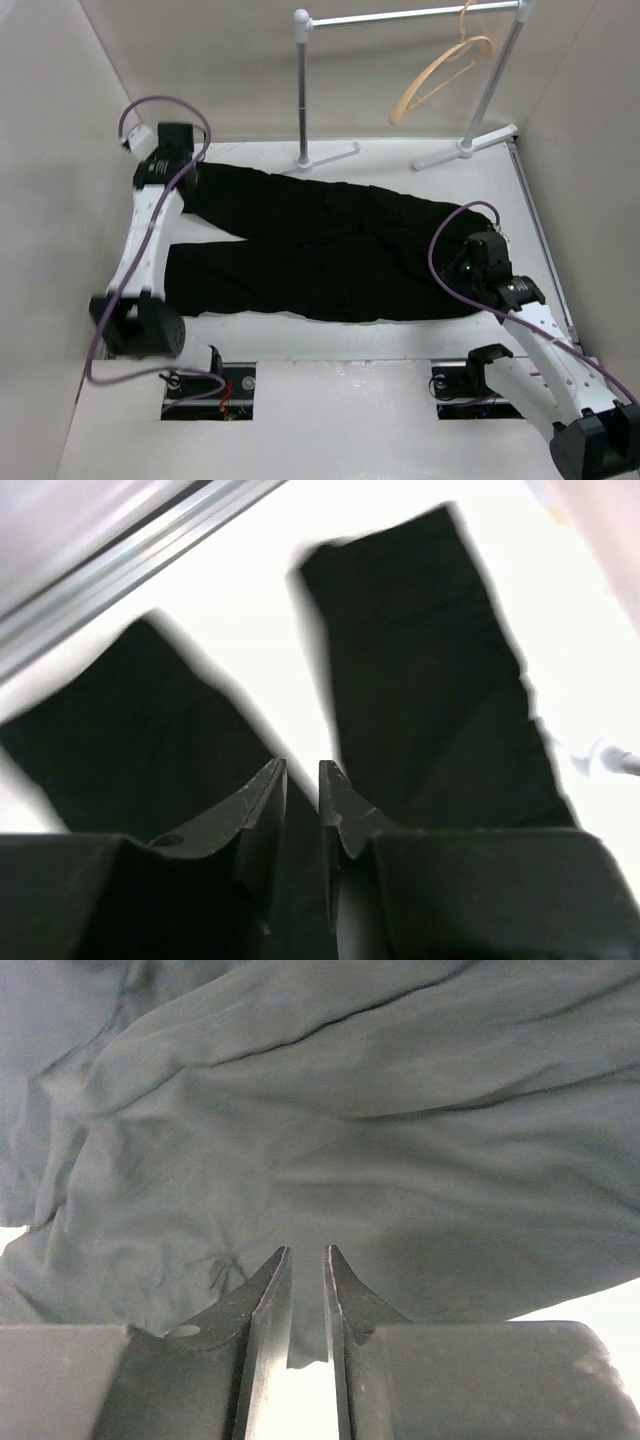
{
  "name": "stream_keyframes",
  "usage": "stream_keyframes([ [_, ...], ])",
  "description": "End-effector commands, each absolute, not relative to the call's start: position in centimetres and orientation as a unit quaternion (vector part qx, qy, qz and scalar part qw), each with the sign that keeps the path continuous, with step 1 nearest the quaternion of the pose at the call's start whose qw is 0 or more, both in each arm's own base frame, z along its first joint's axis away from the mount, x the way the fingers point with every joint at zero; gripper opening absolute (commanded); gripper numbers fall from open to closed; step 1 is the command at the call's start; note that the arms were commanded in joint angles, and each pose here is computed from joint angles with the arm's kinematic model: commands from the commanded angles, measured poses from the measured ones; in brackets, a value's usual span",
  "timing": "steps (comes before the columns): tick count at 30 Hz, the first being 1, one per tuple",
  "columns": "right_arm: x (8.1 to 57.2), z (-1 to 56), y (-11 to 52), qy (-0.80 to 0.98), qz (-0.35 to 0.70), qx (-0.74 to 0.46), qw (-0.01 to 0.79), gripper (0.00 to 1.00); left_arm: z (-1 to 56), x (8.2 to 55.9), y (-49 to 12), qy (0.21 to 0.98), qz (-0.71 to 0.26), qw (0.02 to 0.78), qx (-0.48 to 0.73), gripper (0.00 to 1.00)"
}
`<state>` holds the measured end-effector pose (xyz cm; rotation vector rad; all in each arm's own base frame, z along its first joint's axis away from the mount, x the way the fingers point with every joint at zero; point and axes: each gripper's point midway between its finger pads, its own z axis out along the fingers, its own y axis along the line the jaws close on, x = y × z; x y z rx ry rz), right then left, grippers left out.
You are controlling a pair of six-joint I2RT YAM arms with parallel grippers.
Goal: Place the trousers on the hanger
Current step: Flatten out the trousers at the center of the board.
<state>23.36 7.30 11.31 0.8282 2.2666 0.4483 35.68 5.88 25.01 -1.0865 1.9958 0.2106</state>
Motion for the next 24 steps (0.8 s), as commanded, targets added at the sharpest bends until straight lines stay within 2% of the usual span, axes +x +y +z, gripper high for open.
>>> stream_keyframes([
  [1, 25.2, 14.8, 8.7, 0.855, 0.207, 0.287, 0.379, 0.25, 22.4, 40.9, 7.0, 0.834, 0.136, 0.378, -0.379, 0.17],
  [6, 25.8, 16.1, 9.1, 0.854, 0.216, 0.265, 0.393, 0.16, 17.9, 50.3, 8.3, 0.858, 0.112, 0.342, -0.365, 0.24],
  [13, 26.7, 14.9, 9.9, 0.868, 0.224, 0.244, 0.369, 0.12, 14.1, 59.5, 8.6, 0.847, 0.059, 0.375, -0.373, 0.35],
  [20, 26.7, 13.3, 10.3, 0.883, 0.208, 0.244, 0.342, 0.13, 11.2, 63.5, 9.7, 0.832, 0.032, 0.400, -0.383, 0.46],
  [24, 26.7, 13.4, 10.3, 0.888, 0.202, 0.239, 0.336, 0.13, 9.7, 64.7, 10.5, 0.823, 0.024, 0.409, -0.393, 0.47],
])
